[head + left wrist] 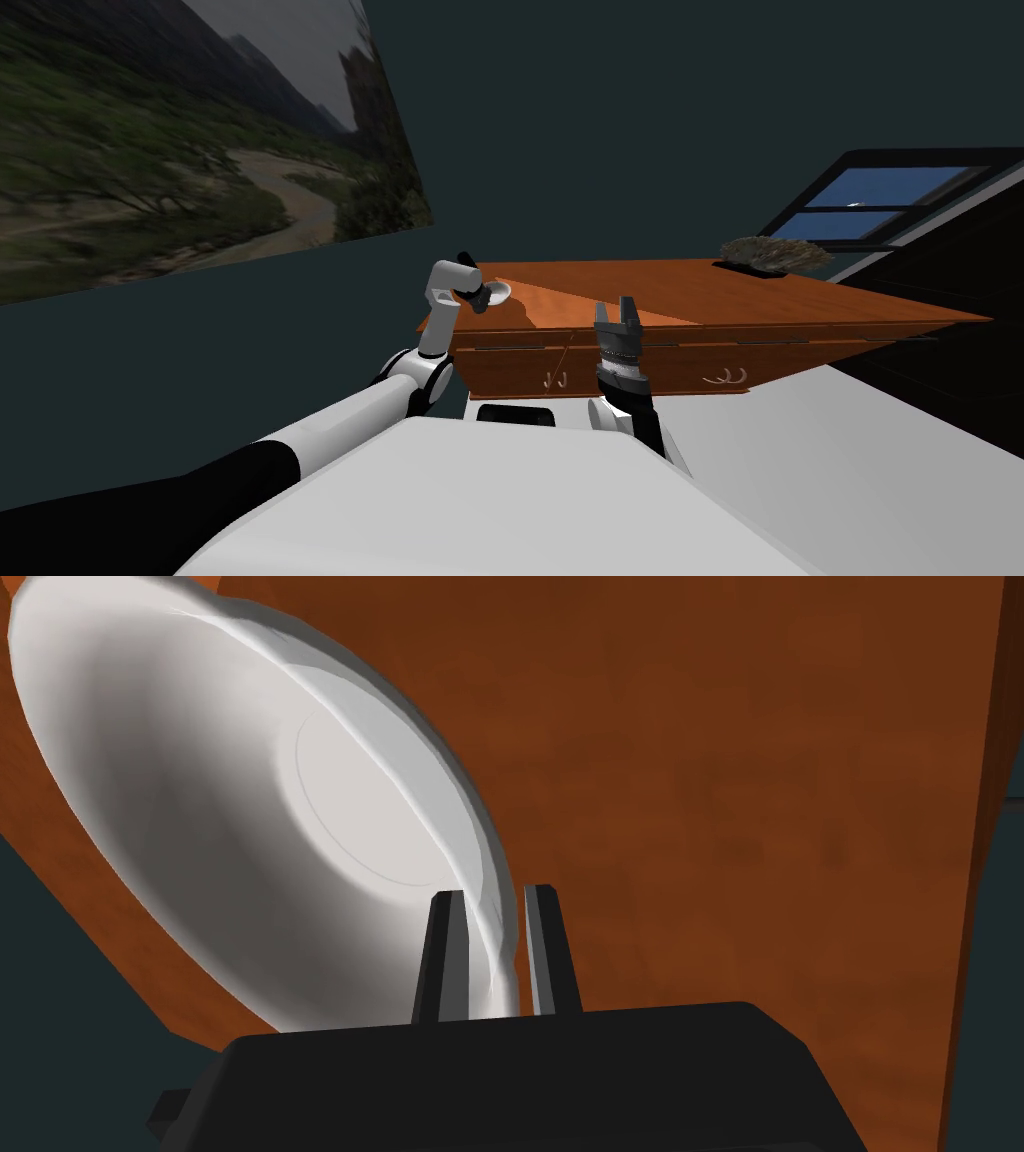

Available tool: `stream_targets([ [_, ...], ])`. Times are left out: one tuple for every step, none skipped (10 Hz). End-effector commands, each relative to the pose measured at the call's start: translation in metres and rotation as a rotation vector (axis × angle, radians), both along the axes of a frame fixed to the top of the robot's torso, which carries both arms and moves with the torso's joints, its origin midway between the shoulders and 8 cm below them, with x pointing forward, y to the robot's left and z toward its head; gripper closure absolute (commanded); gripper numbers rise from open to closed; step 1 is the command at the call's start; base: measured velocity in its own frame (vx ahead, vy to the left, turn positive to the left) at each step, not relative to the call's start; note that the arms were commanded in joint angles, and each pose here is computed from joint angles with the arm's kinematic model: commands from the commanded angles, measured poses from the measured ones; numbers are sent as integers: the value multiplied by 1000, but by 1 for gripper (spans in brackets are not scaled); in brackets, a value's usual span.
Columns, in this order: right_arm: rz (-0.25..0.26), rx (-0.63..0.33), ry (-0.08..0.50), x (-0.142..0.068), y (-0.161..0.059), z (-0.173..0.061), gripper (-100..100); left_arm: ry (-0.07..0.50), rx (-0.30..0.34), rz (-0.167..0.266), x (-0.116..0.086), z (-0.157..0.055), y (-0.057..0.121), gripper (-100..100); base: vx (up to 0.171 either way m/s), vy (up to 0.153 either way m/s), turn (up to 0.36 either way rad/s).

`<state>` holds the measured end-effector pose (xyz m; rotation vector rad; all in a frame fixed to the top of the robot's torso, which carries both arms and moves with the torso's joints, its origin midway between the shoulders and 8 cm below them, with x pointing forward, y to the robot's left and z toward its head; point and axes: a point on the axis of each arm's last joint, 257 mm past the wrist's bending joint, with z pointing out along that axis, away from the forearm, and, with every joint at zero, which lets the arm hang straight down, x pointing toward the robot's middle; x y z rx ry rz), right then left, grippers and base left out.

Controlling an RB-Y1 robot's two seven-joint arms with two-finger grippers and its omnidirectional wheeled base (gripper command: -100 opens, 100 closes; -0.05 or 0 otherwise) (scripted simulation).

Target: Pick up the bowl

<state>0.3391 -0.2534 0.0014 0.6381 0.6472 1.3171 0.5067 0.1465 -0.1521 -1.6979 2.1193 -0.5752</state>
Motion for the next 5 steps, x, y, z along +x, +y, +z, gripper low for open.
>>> stream_targets([
  [0, 0, 0, 0, 0, 0, 0, -1, -1, -3, -4, 8, -1, 100, -1, -1, 12],
  [0, 0, 0, 0, 0, 0, 0, 0, 0, -4, -7, 12, -1, 100, 1, -1, 14],
  [0, 0, 0, 0, 0, 0, 0, 0, 0, -5, -9, 16, -1, 100, 0, 0, 0],
  [0, 0, 0, 0, 0, 0, 0, -3, -1, -4, -8, 14, -1, 100, 0, 0, 0],
  [0, 0, 0, 0, 0, 0, 0, 0, 0, -4, -9, 15, 0, 0, 0, 0, 0],
])
